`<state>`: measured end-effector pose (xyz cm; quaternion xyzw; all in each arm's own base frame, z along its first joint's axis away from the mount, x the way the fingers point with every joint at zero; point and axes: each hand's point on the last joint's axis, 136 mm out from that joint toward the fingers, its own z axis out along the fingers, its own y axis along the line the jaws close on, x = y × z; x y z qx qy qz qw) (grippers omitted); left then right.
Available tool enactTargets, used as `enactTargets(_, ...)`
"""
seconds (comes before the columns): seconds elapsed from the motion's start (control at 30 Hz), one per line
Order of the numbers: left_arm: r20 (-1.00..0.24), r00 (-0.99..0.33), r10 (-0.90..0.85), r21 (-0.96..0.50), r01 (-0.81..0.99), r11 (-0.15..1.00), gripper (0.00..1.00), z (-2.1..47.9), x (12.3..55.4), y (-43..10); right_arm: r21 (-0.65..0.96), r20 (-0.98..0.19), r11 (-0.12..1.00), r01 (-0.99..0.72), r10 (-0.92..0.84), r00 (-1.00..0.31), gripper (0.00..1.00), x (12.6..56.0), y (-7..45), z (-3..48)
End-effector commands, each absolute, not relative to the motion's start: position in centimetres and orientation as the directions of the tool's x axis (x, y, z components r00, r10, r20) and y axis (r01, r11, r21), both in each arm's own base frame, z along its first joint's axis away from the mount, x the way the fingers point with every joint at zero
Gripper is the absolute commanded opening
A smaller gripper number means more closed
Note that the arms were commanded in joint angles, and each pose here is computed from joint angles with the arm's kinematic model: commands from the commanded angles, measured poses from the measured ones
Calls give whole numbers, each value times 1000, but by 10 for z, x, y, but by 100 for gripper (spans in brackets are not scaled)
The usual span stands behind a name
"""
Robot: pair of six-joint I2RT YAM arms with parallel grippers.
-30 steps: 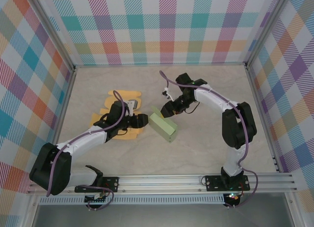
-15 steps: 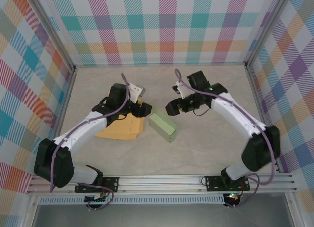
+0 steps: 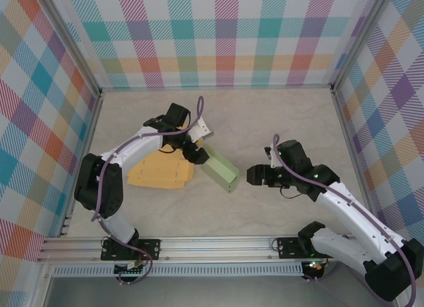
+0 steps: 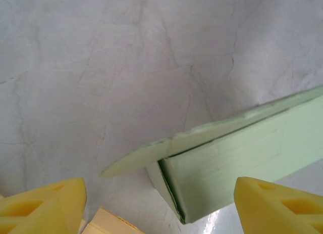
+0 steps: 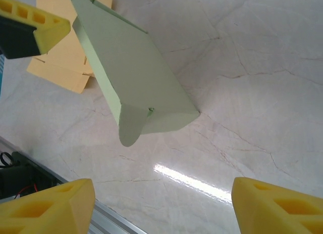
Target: Fold the paper box
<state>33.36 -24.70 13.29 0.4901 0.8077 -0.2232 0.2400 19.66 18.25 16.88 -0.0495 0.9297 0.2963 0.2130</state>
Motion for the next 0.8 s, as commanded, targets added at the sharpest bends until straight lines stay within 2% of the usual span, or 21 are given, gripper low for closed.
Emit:
enactTargets(0.0, -613, -350, 708, -120, 927, 355, 78, 139, 332, -246, 576, -432, 794, -194, 94, -897, 72, 203, 194, 173)
enactTargets(0.47, -571, -362, 737, -159, 929, 333, 78, 129, 350, -254, 464, -412, 863, -199, 11, -911, 72, 213, 233, 148)
enactTargets(0.77, -581, -358, 731, -185, 933, 309, 71, 134, 351, -261, 389, -418, 902, -189, -10, -908, 63, 230, 237, 144)
